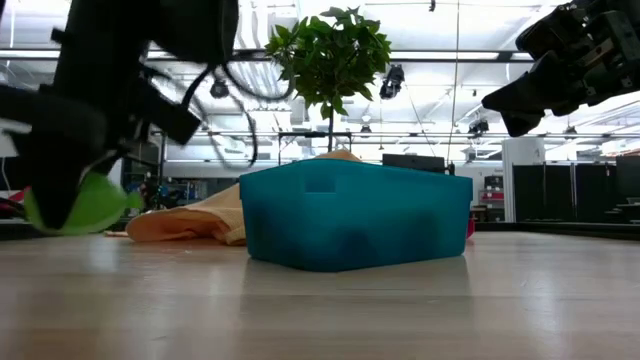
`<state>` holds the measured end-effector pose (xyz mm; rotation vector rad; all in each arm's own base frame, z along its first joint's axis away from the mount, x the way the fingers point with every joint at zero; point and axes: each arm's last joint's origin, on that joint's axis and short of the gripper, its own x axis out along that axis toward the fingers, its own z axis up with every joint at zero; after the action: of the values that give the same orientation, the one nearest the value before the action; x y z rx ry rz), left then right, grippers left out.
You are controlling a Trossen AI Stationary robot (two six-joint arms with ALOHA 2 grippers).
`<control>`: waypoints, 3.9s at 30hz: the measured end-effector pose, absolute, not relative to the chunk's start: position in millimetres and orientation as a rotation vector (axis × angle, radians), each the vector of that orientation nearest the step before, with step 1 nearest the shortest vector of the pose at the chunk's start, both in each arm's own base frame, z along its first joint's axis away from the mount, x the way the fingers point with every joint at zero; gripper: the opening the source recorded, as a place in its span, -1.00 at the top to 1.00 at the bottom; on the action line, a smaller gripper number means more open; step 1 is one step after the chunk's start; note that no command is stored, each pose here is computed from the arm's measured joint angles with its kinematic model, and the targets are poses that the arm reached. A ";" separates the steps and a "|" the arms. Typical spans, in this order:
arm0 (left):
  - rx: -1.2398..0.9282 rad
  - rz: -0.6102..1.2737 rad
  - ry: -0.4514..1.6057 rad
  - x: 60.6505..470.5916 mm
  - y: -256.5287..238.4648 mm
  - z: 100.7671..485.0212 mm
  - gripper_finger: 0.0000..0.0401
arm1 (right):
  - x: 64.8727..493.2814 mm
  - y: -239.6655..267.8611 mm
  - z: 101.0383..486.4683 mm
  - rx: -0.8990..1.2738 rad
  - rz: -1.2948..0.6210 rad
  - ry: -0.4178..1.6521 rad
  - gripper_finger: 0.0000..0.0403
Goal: Pick and placing Produce into tupperware
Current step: Put the green melon into the blue bin, then return to Home Position
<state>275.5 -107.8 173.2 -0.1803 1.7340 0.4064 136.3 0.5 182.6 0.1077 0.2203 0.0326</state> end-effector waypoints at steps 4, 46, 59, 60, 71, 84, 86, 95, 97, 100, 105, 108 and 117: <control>-0.195 0.379 1.613 280.3 -108.2 191.2 0.03 | 136.3 0.5 182.4 0.108 0.032 0.222 0.96; -0.102 0.129 0.807 371.7 -62.8 227.6 0.03 | 135.8 0.5 180.3 0.111 0.031 0.243 0.96; -0.143 0.062 0.765 375.5 -65.3 231.3 -0.28 | 135.8 0.5 180.3 0.111 0.031 0.244 0.96; -0.144 0.062 0.762 375.8 -65.4 231.8 -0.29 | 135.8 0.5 180.3 0.111 0.031 0.244 0.96; -0.071 -0.044 0.693 378.5 -70.0 252.3 -0.32 | 135.8 0.5 180.1 0.111 0.031 0.245 0.96; -0.026 -0.305 0.349 330.7 -89.8 350.6 -0.32 | 135.1 0.7 177.7 0.160 0.030 0.268 0.96; -0.007 -0.316 0.317 317.3 -92.1 360.2 -0.32 | 135.6 1.8 180.4 0.159 0.042 0.240 0.96; 0.077 -0.202 0.254 267.1 -99.1 366.3 -0.32 | 116.6 18.2 200.2 0.009 0.230 0.089 0.96; 0.081 -0.185 0.260 262.9 -97.9 360.3 -0.32 | 108.8 18.6 203.6 -0.008 0.221 0.059 0.96; 0.065 -0.167 0.266 258.1 -95.8 349.5 -0.32 | 98.2 18.1 207.3 -0.026 0.217 0.003 0.96; 0.064 -0.123 0.259 252.4 -91.6 335.5 -0.32 | 86.9 15.3 205.2 -0.041 0.187 -0.033 0.96; 0.063 -0.121 0.258 251.2 -91.0 330.9 -0.32 | 84.4 14.5 200.6 -0.064 0.173 -0.013 0.96; 0.059 -0.119 0.248 251.3 -91.0 320.7 -0.32 | 87.6 12.2 188.1 -0.071 0.084 0.045 0.96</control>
<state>251.3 -91.0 320.7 0.0586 0.2482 -0.1190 87.6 12.2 188.1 -0.0714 0.0450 0.0839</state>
